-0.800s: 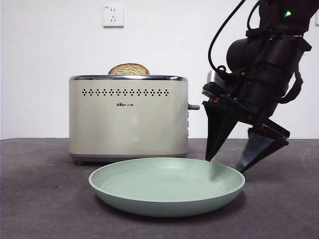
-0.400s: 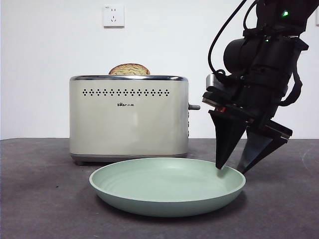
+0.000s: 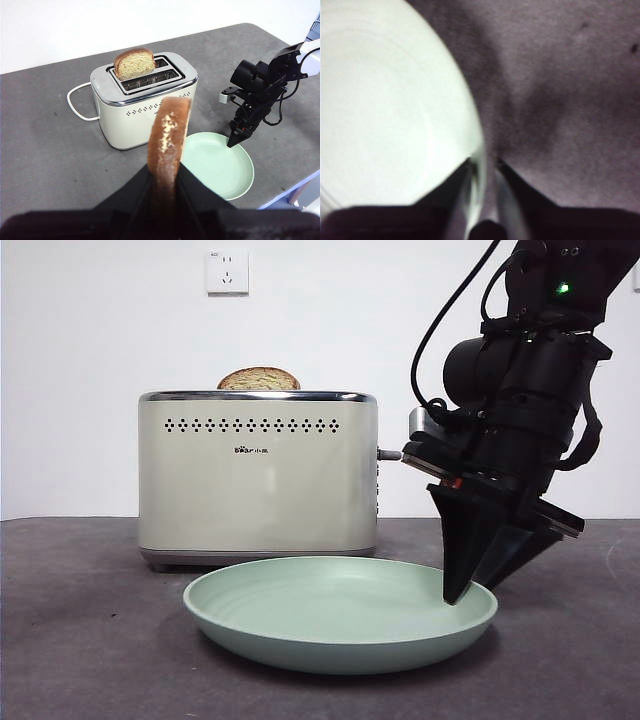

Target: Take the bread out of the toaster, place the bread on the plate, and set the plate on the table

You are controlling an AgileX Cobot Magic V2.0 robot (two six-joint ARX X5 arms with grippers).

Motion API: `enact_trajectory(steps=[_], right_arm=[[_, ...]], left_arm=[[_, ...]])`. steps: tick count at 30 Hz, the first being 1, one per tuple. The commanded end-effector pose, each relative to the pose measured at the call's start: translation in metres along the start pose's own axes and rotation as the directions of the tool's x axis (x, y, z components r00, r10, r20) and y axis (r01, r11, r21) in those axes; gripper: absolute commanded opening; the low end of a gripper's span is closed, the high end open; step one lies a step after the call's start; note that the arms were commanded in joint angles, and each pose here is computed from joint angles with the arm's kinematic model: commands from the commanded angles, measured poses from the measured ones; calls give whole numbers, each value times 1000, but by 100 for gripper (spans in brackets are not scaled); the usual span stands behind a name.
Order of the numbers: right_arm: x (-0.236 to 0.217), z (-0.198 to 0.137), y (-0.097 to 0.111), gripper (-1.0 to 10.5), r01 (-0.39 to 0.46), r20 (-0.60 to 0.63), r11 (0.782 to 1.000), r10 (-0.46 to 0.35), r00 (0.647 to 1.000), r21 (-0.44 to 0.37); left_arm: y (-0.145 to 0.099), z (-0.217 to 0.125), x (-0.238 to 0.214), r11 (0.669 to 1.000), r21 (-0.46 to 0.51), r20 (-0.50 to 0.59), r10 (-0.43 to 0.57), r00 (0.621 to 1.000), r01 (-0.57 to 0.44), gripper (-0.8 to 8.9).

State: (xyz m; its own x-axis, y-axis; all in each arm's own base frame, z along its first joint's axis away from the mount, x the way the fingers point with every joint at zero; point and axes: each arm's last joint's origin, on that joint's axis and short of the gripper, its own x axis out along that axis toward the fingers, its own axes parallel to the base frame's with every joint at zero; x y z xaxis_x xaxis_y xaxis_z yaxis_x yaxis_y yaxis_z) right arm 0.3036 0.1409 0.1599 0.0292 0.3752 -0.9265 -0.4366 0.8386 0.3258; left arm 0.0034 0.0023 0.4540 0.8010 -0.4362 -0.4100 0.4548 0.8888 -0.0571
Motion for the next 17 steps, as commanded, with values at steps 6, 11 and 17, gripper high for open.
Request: enact_trajectory(steps=[6, 11, 17], right_arm=[[-5, -4, 5, -12, -1, -11, 1000, 1, 1000, 9], [-25, -5, 16, -12, -4, 50, 1000, 5, 999, -19], [-54, -11, 27, -12, -6, 125, 999, 10, 992, -34]], left_arm=[[-2, 4, 6, 1000, -5, -7, -13, 1000, 13, -8], [-9, 19, 31, 998, 13, -39, -69, 997, 69, -9], [-25, 41, 83, 965, 65, -136, -245, 960, 256, -9]])
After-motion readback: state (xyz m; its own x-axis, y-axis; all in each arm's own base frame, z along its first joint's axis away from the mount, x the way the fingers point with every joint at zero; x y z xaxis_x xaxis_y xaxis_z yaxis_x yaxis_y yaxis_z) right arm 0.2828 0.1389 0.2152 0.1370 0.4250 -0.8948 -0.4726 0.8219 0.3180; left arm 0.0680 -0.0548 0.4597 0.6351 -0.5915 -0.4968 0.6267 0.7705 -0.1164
